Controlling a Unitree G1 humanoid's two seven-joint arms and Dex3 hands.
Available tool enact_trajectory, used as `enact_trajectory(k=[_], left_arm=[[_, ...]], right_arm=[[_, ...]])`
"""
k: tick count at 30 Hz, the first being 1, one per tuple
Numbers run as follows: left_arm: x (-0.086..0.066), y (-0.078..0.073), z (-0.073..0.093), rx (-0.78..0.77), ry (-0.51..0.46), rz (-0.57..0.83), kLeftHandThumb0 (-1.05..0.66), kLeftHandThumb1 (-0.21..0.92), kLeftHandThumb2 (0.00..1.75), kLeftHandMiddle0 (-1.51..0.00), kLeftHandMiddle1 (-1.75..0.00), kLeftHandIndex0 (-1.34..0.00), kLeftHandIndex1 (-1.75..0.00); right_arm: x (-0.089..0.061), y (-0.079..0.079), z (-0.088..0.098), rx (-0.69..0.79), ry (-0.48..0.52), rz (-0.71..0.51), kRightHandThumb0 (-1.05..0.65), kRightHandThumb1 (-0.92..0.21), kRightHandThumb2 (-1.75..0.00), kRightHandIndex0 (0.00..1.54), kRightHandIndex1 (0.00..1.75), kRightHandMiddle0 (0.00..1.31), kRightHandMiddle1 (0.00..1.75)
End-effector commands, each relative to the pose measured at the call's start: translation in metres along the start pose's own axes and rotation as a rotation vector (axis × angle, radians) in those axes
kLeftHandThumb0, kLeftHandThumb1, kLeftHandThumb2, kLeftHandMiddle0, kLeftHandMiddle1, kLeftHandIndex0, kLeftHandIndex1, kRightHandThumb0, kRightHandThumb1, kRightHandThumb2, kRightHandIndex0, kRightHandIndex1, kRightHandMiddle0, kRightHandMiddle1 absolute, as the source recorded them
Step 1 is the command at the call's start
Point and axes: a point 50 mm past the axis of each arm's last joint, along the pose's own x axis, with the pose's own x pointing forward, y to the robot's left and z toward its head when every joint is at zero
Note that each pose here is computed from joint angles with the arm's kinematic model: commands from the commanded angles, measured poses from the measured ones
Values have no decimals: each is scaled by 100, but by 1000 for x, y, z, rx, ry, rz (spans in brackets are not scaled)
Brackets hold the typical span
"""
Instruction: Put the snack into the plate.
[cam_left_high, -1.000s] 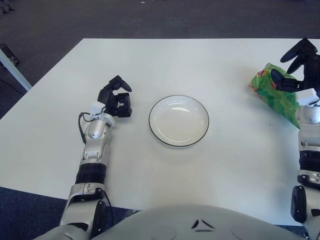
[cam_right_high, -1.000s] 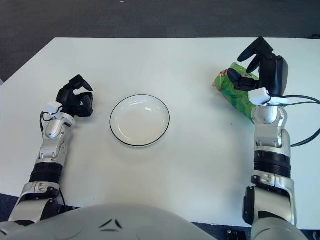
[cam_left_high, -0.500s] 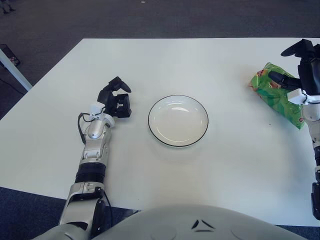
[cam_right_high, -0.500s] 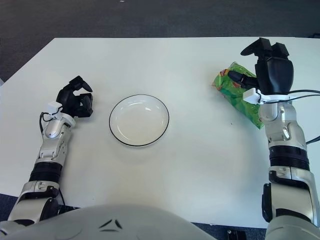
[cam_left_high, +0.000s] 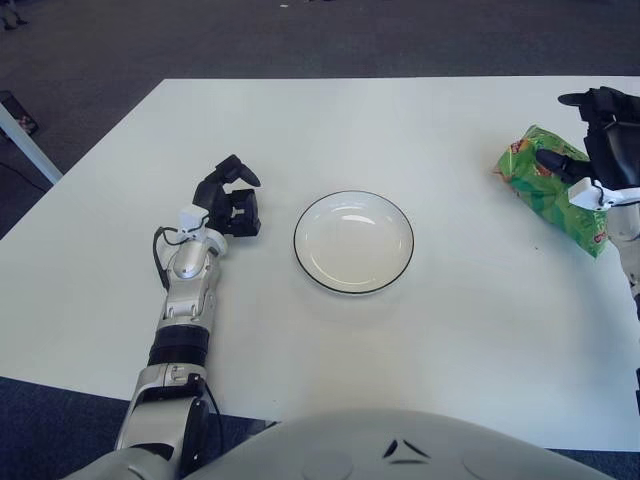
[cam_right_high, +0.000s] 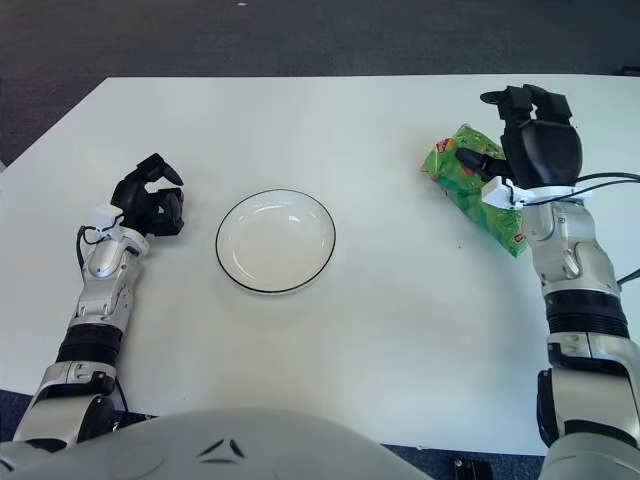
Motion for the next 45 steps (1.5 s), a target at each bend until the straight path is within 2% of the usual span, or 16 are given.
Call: enact_trajectory(k=[1, 5, 10, 21, 31, 36, 43, 45], left_arm=[[-64, -10, -65, -99, 288, 67, -51, 25, 140, -136, -175, -67, -175], [-64, -10, -64, -102, 286, 72, -51, 25, 140, -136, -175, -67, -175], [-64, -10, -64, -100, 284, 78, -51, 24, 141, -136, -175, -68, -175], [-63, -11, -63, -100, 278, 76, -51, 23, 142, -136, -175, -68, -175], [-63, -11, -62, -101, 270, 74, -52, 22, 143, -136, -175, -69, -175], [-63, -11, -61, -104, 266, 75, -52, 22, 144, -136, -175, -70, -175], [-63, -11, -60, -105, 260, 78, -53, 21, 145, -136, -175, -71, -175], [-63, -11, -60, -105, 259, 79, -53, 20, 146, -136, -175, -71, -175]], right_arm=[[3, 2, -4, 31, 36, 92, -105, -92, -95, 0, 0, 0, 24], [0, 7, -6, 82, 72, 161, -105, -92, -96, 0, 0, 0, 9], [-3, 11, -7, 115, 89, 203, -105, -92, -96, 0, 0, 0, 1], [-7, 19, -11, 131, 135, 269, -105, -92, -96, 0, 0, 0, 0], [-9, 30, -19, 118, 183, 401, -105, -92, -101, 0, 0, 0, 0], [-10, 38, -27, 58, 210, 577, -105, -92, -103, 0, 0, 0, 0], [-6, 41, -35, -75, 243, 827, -105, -92, -105, 0, 0, 0, 0], [-5, 41, -35, -96, 244, 860, -105, -92, -105, 0, 0, 0, 0]])
